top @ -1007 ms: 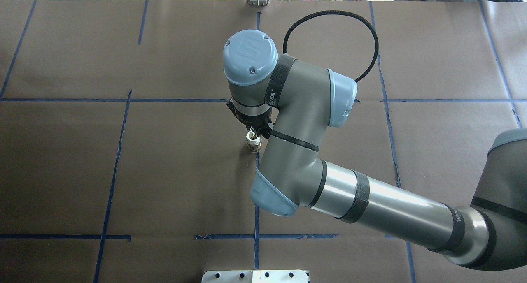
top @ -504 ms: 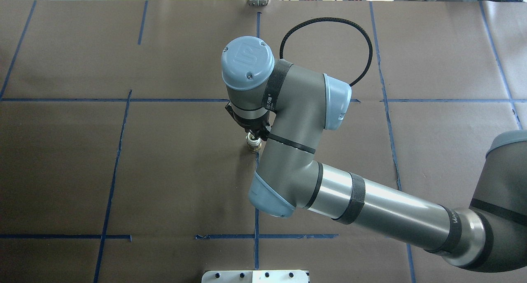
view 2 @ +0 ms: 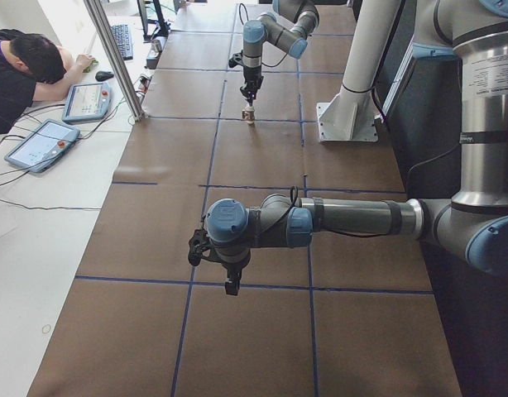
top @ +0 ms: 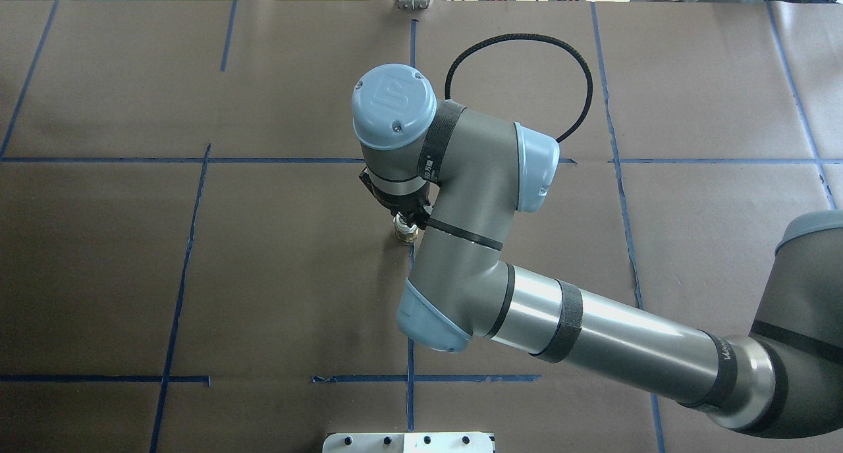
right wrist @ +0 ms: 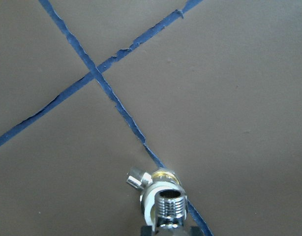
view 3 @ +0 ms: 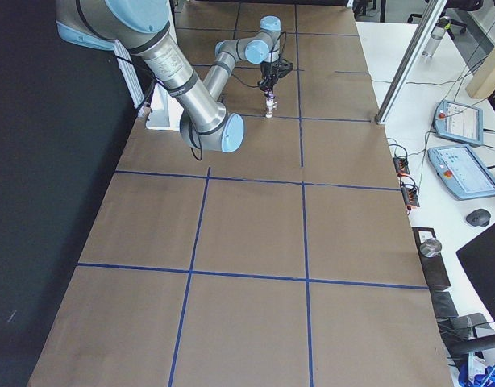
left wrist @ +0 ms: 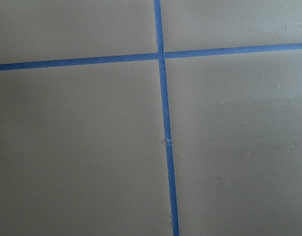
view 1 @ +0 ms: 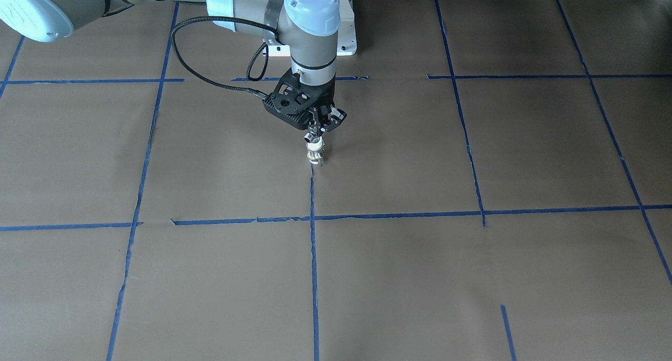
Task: Assemble PPR valve and pipe with both arms
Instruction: 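Lower the chrome valve into the white fitting's socket with the right gripper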
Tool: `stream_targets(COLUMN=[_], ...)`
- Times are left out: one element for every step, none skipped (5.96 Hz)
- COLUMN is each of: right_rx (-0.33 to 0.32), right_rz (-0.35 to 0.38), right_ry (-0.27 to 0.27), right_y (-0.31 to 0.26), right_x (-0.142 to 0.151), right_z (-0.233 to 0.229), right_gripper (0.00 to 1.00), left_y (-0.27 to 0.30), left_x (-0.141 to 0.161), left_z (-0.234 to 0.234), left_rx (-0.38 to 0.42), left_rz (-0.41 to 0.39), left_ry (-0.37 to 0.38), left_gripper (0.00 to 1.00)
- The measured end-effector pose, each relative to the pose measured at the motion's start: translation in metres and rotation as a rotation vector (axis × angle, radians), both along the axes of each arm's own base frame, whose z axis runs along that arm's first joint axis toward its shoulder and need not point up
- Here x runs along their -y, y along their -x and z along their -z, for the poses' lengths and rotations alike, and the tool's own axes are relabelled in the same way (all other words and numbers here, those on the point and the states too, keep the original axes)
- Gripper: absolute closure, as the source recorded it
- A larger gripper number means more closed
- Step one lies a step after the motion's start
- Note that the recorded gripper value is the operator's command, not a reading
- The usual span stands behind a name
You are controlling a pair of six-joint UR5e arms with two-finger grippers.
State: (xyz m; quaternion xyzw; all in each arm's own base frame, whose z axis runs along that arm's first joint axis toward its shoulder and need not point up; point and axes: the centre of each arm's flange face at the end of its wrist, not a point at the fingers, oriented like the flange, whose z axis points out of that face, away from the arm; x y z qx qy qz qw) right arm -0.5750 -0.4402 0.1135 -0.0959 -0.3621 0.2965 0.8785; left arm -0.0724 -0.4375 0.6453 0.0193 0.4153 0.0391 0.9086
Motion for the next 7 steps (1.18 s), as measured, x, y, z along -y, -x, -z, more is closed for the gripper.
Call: stream_targets(right_rx=[-0.003,-0.008,-0.012,-0.006,0.002,0.006,0.009], right_rz=[0.003,0.007,0.012,0.018,0.023,0.031,0.04], right_ry=[0.001,0.003,0.001,-0.008,-0.019,-0.029,-0.044], right_y=[0.002,0.003,0.004,0.007,0.012,0.014,0.013], right_x=[-0.002,-0.002,-0.002,0.0,0.002,0.003,0.006], right_z=[-0.002,-0.005,-0.008,-0.012,-0.015,-0.017,-0.016], right_gripper=[0.97,0.65,0.01,0.0,0.0,0.0,0.0], left_y=[0.0,0.0,0.0,0.0,0.0,0.0,0.0], left_x=[0.0,0.0,0.0,0.0,0.0,0.0,0.0], left_z=[0.0,-0.001,-0.001,-0.002,-0.002,-0.003,-0.003], left_rx=[0.0,0.0,0.0,0.0,0.0,0.0,0.0], left_rz=[0.0,0.0,0.0,0.0,0.0,0.0,0.0], left_ry=[0.001,0.002,0.002,0.003,0.004,0.005,0.007], left_gripper=[0.0,0.0,0.0,0.0,0.0,0.0,0.0])
